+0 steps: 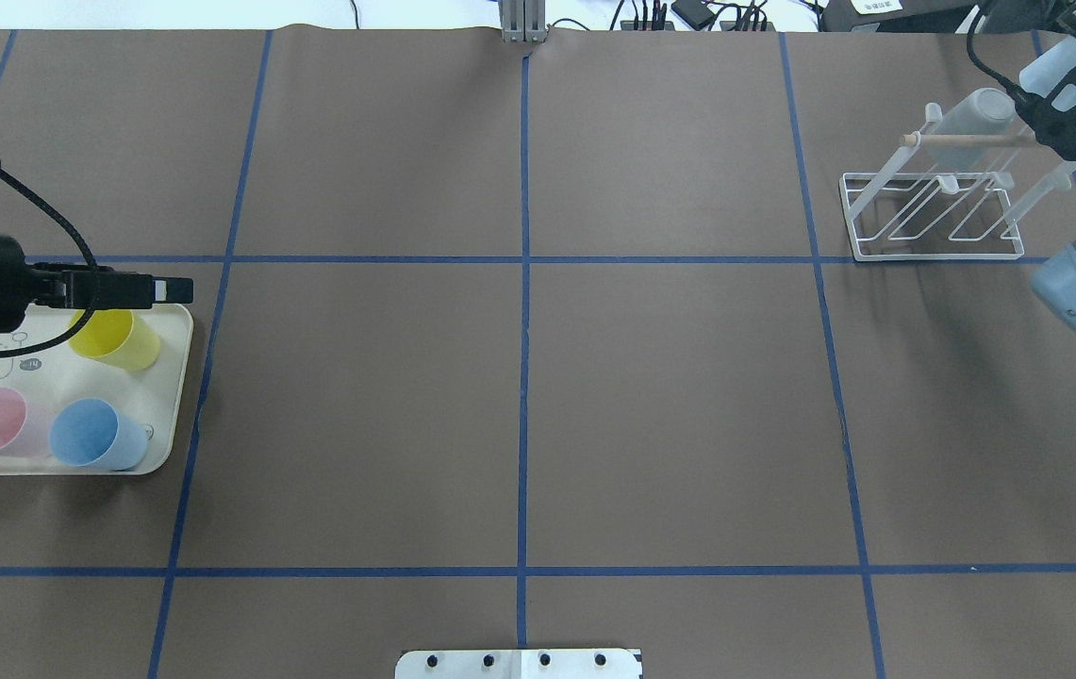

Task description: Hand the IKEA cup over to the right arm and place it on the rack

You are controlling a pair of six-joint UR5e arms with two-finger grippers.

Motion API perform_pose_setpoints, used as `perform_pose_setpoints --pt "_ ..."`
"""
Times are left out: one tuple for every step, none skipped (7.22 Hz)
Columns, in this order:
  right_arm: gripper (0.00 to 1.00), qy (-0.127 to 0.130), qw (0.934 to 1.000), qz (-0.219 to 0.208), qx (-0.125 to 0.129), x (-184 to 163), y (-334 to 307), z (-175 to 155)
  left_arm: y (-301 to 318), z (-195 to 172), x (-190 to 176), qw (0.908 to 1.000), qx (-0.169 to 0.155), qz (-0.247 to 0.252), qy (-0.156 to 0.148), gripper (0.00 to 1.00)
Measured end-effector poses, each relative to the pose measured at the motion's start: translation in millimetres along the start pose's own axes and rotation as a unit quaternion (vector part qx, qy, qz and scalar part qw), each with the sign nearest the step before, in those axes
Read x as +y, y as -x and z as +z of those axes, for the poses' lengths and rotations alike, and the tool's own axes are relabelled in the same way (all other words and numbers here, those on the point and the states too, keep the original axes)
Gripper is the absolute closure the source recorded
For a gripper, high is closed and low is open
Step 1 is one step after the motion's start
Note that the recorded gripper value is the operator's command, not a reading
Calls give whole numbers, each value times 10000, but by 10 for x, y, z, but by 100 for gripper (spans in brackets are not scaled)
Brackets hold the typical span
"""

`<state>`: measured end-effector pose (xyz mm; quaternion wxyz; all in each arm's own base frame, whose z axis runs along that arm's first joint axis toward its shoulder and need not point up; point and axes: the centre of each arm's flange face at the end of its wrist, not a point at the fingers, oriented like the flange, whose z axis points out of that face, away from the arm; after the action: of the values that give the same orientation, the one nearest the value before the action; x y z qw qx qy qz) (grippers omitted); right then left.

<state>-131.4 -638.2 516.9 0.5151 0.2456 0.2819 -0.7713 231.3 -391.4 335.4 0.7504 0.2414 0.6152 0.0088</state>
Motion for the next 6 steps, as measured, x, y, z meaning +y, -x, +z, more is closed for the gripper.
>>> perform_pose_setpoints --pt "100 4 10000 -16 3 -19 1 -5 -2 2 0 10000 2 1 0 1" --pt "100 9 10000 -35 1 -40 6 -4 -1 2 0 10000 1 1 1 1" --pt "100 15 10000 -60 -15 -68 30 3 -1 4 2 10000 3 1 3 1" --pt "100 32 9999 -95 -34 -105 56 12 -3 5 3 10000 4 1 6 1" --pt "100 57 9999 -138 -39 -156 60 13 -4 6 3 10000 6 2 6 1" --pt "100 79 9998 -174 -36 -203 54 11 -2 9 4 10000 4 1 8 1"
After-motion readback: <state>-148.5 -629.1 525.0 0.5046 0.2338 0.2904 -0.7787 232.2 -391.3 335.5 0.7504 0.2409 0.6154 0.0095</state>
